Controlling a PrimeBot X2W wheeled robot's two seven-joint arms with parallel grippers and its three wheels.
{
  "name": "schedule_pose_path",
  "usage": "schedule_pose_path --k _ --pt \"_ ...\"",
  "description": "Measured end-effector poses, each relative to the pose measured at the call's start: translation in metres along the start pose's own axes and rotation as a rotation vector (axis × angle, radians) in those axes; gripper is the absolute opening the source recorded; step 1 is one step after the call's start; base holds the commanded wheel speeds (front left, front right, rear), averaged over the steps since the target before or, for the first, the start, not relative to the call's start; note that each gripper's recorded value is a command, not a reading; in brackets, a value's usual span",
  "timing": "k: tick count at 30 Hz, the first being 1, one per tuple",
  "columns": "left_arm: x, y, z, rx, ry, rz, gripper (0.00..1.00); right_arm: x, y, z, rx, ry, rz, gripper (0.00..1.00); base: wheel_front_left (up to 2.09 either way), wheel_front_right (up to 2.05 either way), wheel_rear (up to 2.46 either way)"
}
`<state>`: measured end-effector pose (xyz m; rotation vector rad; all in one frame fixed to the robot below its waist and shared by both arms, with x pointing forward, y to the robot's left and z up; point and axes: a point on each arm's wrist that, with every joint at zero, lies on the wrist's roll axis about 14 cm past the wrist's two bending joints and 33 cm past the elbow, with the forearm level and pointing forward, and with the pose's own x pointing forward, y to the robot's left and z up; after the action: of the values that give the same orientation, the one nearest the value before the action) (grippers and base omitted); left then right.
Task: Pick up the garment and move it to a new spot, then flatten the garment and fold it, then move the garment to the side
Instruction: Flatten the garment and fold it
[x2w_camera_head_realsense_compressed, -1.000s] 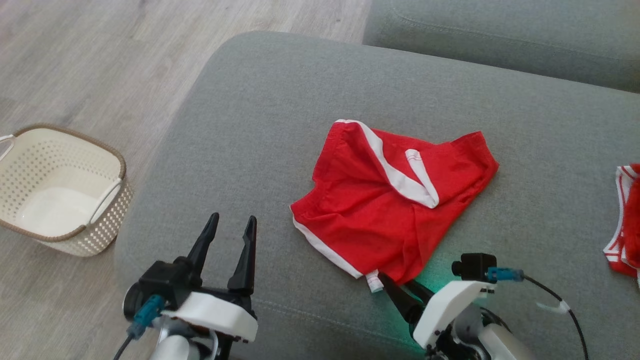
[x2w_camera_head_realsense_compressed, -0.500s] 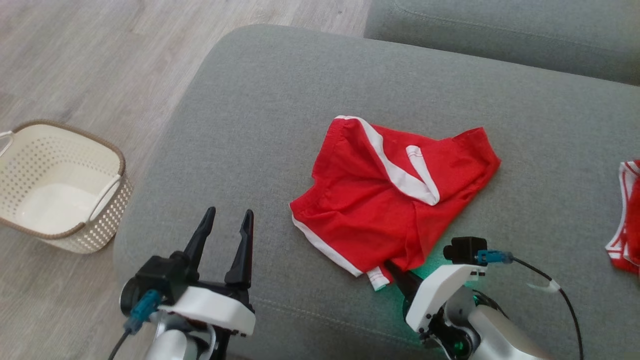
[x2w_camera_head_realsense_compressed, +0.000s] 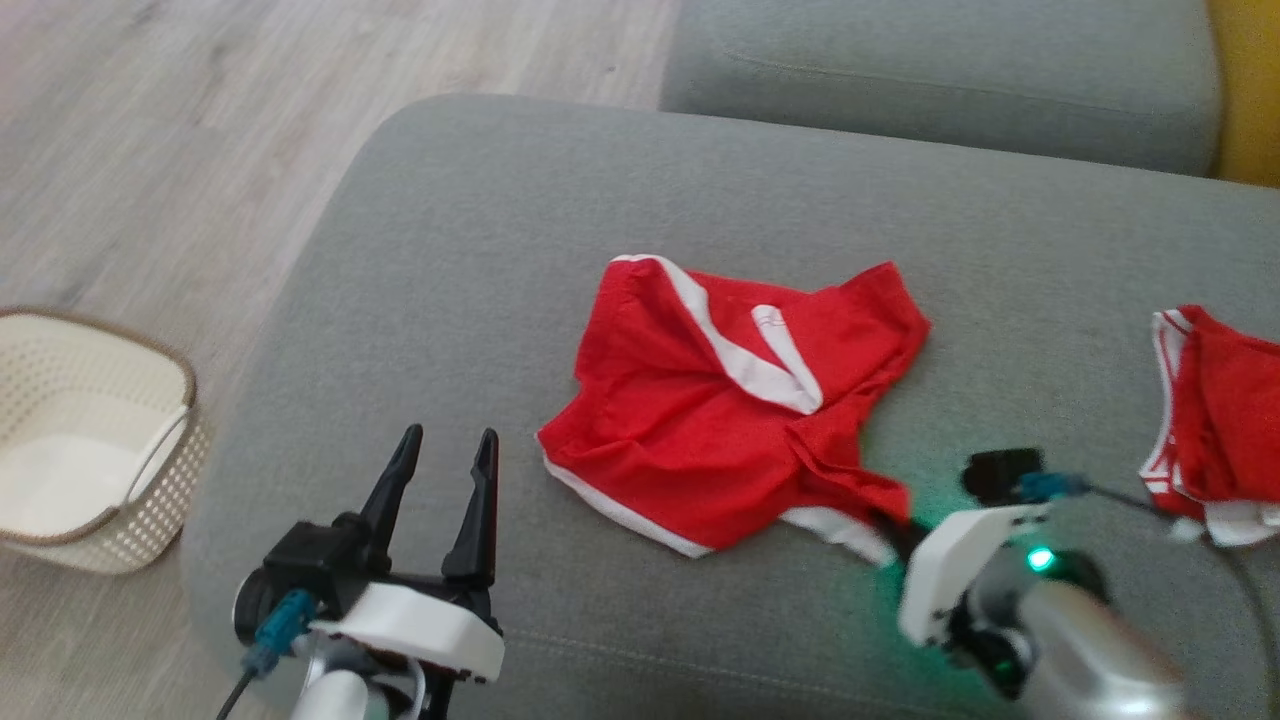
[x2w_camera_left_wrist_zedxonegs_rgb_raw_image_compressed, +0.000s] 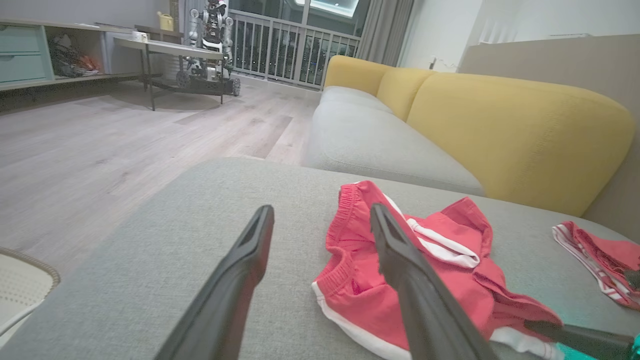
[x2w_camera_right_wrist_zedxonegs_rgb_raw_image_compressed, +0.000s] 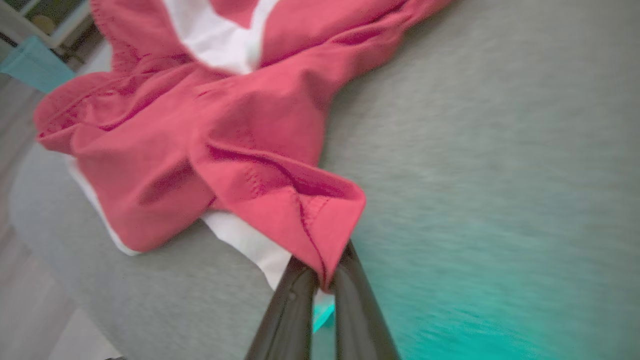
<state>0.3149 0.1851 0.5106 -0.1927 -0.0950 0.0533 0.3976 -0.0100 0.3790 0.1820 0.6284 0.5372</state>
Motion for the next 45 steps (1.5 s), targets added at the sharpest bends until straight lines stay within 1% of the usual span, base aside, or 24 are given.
schedule_pose_path --k 5,9,13,14,15,19,23,26,28,34,36,39,41,43,45 --pt "0.003 -0.013 -0.003 -0.013 0.006 -0.041 1.00 -0.019 -0.054 0.027 -0.145 -0.006 -0.111 0.00 0.00 0.00 0.00" --pt "0.006 -0.020 -0.004 -0.018 0.010 -0.064 1.00 -0.027 -0.074 0.036 -0.168 0.030 -0.159 0.00 0.00 0.00 0.00" --pt "0.008 -0.023 -0.007 -0.026 0.021 -0.071 1.00 -0.030 -0.085 0.028 -0.178 0.119 -0.183 0.00 0.00 0.00 0.00" --pt "0.008 -0.023 -0.008 -0.026 0.024 -0.072 1.00 -0.030 -0.086 0.025 -0.176 0.139 -0.185 0.11 0.00 0.00 0.00" --pt "0.008 -0.024 -0.009 -0.025 0.026 -0.074 1.00 -0.030 -0.088 0.023 -0.180 0.156 -0.186 1.00 0.00 0.00 0.00" --pt "0.009 -0.024 -0.011 -0.025 0.034 -0.075 1.00 -0.028 -0.095 0.029 -0.157 0.145 -0.203 1.00 0.00 0.00 0.00" --pt "0.010 -0.023 -0.011 -0.023 0.036 -0.072 1.00 -0.029 -0.109 0.054 -0.157 0.054 -0.247 1.00 0.00 0.00 0.00" --pt "0.010 -0.023 -0.011 -0.023 0.035 -0.072 1.00 -0.030 -0.112 0.068 -0.169 -0.003 -0.266 1.00 0.00 0.00 0.00" --pt "0.010 -0.023 -0.010 -0.023 0.032 -0.074 1.00 -0.032 -0.110 0.075 -0.167 -0.053 -0.269 1.00 0.00 0.00 0.00" --pt "0.012 -0.025 -0.007 -0.023 0.020 -0.081 1.00 -0.041 -0.092 0.105 -0.136 -0.258 -0.250 1.00 0.00 0.00 0.00" --pt "0.013 -0.028 -0.006 -0.021 0.017 -0.092 1.00 -0.050 -0.090 0.106 -0.100 -0.323 -0.252 1.00 0.00 0.00 0.00" --pt "0.014 -0.032 -0.006 -0.023 0.015 -0.106 1.00 -0.063 -0.083 0.098 -0.041 -0.403 -0.253 1.00 0.00 0.00 0.00" --pt "0.014 -0.035 -0.007 -0.024 0.018 -0.114 1.00 -0.070 -0.076 0.087 -0.010 -0.426 -0.250 1.00 0.00 0.00 0.00" --pt "0.015 -0.038 -0.010 -0.026 0.028 -0.124 1.00 -0.077 -0.070 0.074 -0.005 -0.428 -0.250 1.00 0.00 0.00 0.00" --pt "0.016 -0.041 -0.016 -0.026 0.047 -0.135 1.00 -0.084 -0.069 0.070 -0.001 -0.443 -0.256 1.00 0.00 0.00 0.00"
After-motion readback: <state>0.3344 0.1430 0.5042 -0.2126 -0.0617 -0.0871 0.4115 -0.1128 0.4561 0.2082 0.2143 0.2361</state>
